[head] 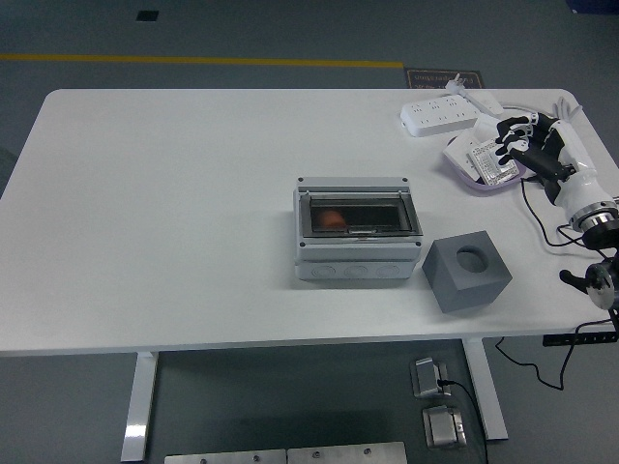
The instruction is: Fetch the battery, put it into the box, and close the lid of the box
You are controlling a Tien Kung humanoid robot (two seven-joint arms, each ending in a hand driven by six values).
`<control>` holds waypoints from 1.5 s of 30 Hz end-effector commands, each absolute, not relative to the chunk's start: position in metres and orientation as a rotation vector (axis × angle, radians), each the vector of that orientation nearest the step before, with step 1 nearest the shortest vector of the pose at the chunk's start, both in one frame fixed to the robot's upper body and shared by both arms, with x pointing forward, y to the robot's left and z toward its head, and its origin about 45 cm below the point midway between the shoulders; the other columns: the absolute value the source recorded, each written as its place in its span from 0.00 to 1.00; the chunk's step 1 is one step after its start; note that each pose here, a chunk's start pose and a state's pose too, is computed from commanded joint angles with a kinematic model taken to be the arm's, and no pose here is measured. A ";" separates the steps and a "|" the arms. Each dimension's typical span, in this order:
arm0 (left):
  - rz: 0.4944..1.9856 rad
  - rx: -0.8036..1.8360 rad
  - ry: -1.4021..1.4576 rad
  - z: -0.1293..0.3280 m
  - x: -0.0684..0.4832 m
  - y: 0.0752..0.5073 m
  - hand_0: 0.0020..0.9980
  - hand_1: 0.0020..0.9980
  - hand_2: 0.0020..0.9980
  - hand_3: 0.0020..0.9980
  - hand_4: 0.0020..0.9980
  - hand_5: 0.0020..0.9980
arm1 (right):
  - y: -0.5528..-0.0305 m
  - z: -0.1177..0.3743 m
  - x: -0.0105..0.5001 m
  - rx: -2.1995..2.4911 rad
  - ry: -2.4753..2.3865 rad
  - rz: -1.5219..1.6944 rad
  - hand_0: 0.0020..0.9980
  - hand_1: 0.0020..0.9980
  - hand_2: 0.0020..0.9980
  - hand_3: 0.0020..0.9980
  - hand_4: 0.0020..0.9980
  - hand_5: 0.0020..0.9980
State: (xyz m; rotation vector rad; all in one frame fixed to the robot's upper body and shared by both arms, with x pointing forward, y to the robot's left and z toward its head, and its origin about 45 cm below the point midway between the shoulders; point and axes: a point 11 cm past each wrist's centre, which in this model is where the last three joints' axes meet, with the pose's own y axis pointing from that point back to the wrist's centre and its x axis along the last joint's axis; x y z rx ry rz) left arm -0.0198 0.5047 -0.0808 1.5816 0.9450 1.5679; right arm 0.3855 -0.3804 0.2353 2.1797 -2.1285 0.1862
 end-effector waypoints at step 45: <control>1.574 1.578 0.958 -0.082 -0.024 0.502 0.46 0.58 0.54 0.54 0.34 0.00 | -0.393 0.257 0.381 2.177 -2.174 0.220 0.74 0.65 0.66 0.66 0.72 0.26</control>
